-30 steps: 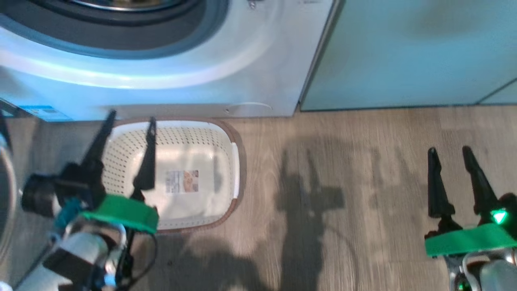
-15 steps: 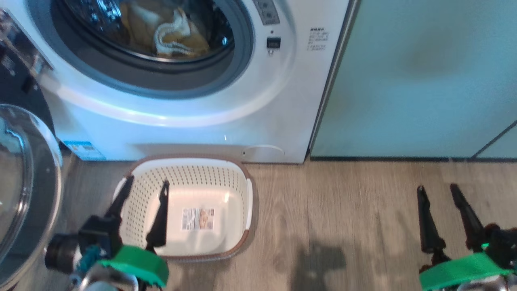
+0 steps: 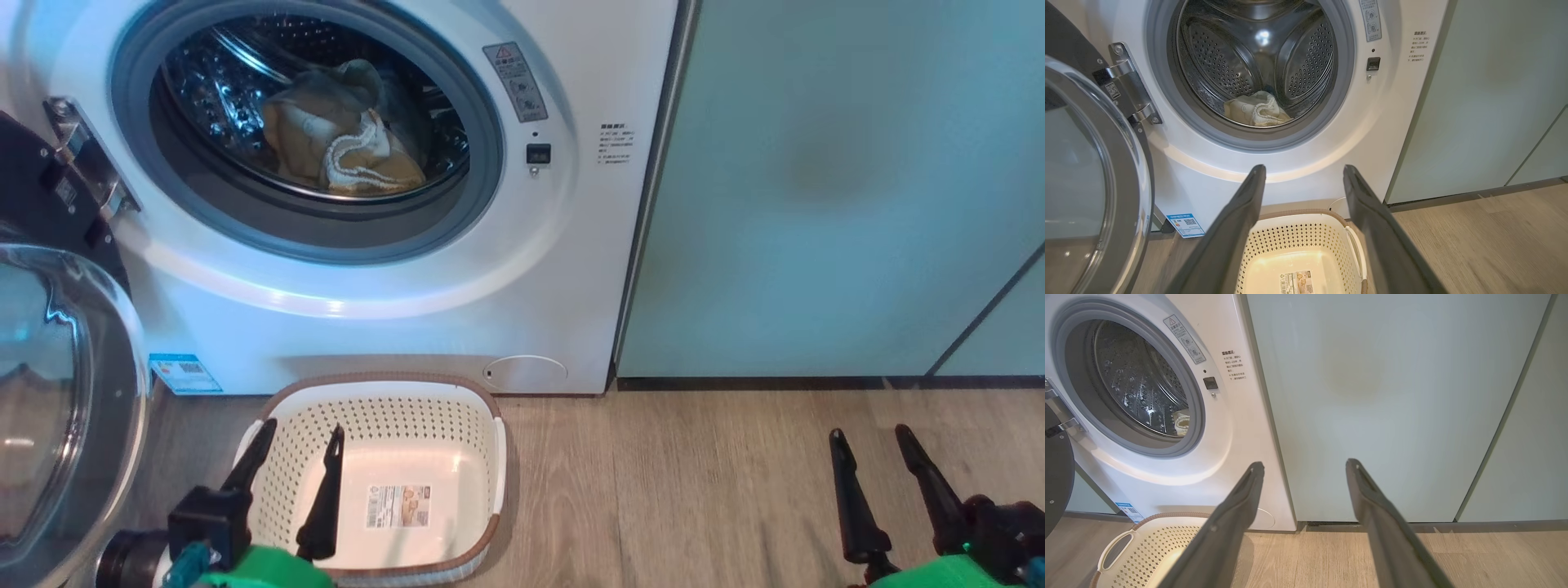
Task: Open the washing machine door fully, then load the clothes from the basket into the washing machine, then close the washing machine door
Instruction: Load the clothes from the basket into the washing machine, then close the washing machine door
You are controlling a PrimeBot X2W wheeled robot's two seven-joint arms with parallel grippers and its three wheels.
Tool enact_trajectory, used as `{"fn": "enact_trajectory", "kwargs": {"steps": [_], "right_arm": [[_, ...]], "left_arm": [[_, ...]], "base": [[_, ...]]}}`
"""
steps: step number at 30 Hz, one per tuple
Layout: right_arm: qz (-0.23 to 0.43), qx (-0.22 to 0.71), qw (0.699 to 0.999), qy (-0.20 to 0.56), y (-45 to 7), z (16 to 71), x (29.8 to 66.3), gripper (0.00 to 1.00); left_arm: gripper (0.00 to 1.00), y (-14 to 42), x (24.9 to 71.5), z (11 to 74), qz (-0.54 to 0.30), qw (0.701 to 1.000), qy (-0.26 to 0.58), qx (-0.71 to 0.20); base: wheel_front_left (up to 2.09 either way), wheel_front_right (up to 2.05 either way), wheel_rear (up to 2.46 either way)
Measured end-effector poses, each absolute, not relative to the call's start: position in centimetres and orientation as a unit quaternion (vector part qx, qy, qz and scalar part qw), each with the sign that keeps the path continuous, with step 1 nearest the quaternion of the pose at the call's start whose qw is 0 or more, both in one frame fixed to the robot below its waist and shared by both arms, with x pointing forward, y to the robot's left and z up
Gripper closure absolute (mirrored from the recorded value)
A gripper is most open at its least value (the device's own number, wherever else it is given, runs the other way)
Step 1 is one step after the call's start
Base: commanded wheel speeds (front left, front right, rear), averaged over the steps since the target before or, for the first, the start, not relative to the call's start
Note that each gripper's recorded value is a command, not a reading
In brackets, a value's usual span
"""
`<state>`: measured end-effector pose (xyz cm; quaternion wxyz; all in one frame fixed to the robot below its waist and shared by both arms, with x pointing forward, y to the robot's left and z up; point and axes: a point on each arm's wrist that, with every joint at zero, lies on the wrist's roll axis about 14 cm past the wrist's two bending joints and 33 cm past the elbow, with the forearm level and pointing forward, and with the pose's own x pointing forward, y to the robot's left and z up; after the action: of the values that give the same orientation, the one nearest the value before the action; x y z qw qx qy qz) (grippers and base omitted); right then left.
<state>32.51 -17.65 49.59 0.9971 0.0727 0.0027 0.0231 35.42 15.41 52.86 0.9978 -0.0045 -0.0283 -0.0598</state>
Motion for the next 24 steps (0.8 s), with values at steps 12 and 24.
{"fn": "enact_trajectory", "kwargs": {"steps": [12, 24], "right_arm": [[0.022, 0.073, 0.997, 0.005, -17.68, 49.74, 32.09, 0.0], [0.024, 0.072, 0.997, 0.0, -17.6, 50.02, 32.07, 0.0]], "left_arm": [[0.0, 15.23, 35.24, 52.98, -0.063, 0.998, -0.03, -0.005], [0.0, 15.33, 35.03, 53.26, -0.061, 0.998, -0.034, -0.004]], "base": [[0.0, 0.0, 0.0], [0.0, 0.0, 0.0]]}}
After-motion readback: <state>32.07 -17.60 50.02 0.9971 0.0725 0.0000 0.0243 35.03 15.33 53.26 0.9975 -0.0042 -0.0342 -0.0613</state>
